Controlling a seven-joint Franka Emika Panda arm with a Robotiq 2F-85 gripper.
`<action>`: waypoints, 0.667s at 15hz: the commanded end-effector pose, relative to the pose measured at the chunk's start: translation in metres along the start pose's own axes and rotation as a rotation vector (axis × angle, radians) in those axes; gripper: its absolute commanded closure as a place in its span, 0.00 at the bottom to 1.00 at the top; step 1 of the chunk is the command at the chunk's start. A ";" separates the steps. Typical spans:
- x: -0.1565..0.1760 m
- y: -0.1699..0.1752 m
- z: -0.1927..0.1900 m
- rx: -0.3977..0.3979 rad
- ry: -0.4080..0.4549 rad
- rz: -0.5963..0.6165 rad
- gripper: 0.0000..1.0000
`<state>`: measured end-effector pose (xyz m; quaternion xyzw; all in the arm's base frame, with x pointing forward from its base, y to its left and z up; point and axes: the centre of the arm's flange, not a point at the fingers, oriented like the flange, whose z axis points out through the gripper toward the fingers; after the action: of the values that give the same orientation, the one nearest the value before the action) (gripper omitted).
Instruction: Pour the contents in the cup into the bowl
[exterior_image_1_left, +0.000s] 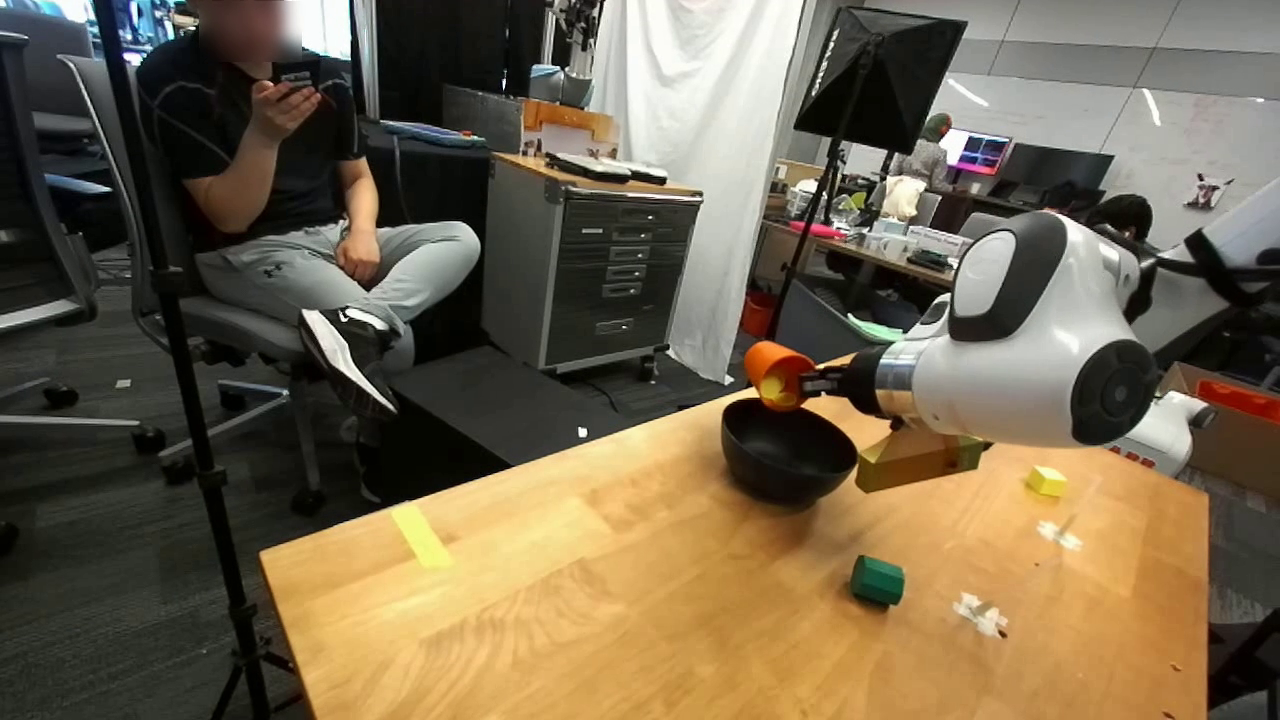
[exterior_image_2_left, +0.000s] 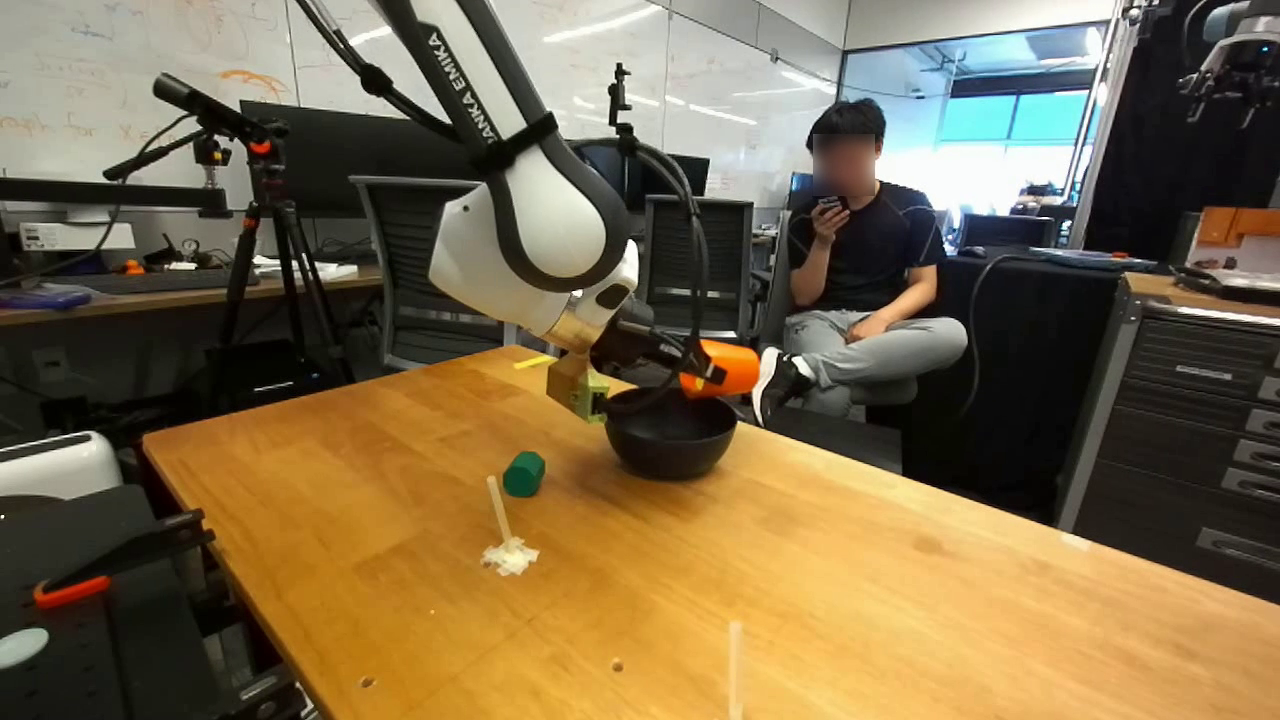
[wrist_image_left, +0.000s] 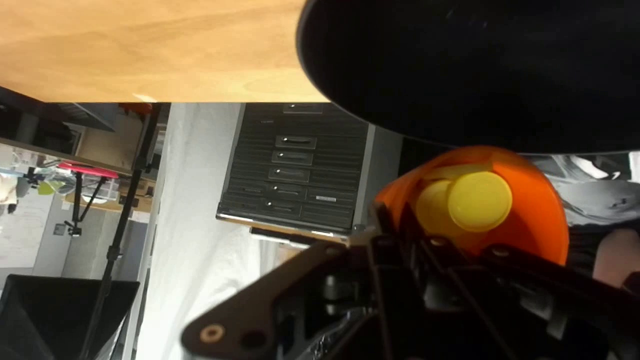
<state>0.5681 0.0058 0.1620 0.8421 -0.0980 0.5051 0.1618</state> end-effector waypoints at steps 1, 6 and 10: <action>-0.008 0.009 0.000 0.027 0.094 0.034 0.98; -0.008 0.000 0.000 0.032 0.128 0.065 0.98; -0.008 -0.006 -0.003 0.039 0.135 0.054 0.98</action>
<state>0.5746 0.0317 0.1552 0.8171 -0.1053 0.5491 0.1408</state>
